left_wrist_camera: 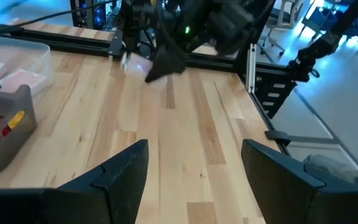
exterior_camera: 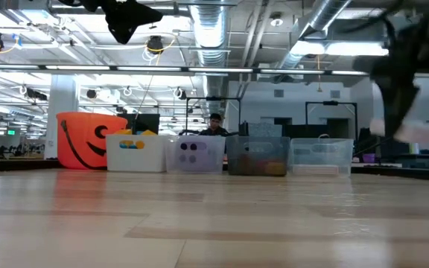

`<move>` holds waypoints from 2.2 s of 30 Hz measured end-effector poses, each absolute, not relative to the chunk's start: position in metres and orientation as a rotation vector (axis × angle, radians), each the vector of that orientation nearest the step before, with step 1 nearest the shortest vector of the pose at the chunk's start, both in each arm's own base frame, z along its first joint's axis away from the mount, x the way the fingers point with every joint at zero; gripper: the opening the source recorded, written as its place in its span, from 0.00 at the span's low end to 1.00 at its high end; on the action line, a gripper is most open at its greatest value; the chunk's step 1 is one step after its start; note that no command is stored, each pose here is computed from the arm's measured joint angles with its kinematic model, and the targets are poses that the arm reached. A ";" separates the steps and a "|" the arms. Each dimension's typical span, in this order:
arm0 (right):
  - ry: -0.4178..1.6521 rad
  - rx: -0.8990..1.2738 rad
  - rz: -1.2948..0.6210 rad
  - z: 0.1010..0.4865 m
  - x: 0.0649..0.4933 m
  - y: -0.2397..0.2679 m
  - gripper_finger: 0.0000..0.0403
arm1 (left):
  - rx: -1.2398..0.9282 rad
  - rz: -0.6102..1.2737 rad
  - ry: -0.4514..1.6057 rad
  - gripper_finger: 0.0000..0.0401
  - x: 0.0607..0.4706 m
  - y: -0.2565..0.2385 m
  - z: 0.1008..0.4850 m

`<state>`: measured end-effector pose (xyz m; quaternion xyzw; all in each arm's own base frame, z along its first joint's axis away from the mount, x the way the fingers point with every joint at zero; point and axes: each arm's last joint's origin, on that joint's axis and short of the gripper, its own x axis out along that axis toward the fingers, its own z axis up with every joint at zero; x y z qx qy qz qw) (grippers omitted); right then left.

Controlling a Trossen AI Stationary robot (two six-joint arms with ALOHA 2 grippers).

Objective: Pick & Place Toys
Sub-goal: Put the pink deck of cards into the right transparent bin, then return to Home Position

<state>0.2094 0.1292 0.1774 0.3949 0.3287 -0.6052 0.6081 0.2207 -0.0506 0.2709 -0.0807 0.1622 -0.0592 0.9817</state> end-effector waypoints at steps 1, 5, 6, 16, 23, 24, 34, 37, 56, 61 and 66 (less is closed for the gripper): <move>0.742 0.892 -1.409 0.185 0.212 0.128 0.75 | -0.152 -0.120 0.328 0.62 0.221 -0.051 0.271; 0.580 0.762 -1.430 0.213 0.221 0.115 0.77 | -0.107 -0.128 0.326 0.62 0.221 -0.051 0.271; 0.537 0.731 -1.432 0.218 0.224 0.110 0.77 | -0.098 -0.129 0.326 0.62 0.221 -0.051 0.271; 0.514 0.476 -1.616 0.236 0.249 0.026 0.76 | -0.076 -0.132 0.325 0.62 0.221 -0.051 0.270; 0.596 0.413 -1.694 0.232 0.262 -0.048 0.76 | -0.085 -0.131 0.329 0.62 0.220 -0.051 0.270; 0.608 0.415 -1.684 0.231 0.265 -0.058 0.76 | -0.087 -0.130 0.329 0.62 0.220 -0.051 0.270; 0.610 0.448 -1.480 0.234 0.290 -0.132 0.76 | -0.199 -0.105 0.380 0.62 0.219 -0.050 0.266; 0.631 0.465 -1.510 0.233 0.283 -0.143 0.76 | -0.226 -0.094 0.415 0.62 0.218 -0.050 0.263; 0.888 0.518 -1.551 0.226 0.259 -0.143 0.96 | -0.373 -0.055 0.448 0.62 0.217 -0.050 0.261; 0.955 0.418 -1.431 0.226 0.270 -0.123 0.99 | -0.359 -0.061 0.439 0.62 0.217 -0.050 0.262; 1.066 0.315 -1.235 0.224 0.283 -0.074 0.98 | -0.360 -0.058 0.380 0.62 0.219 -0.050 0.267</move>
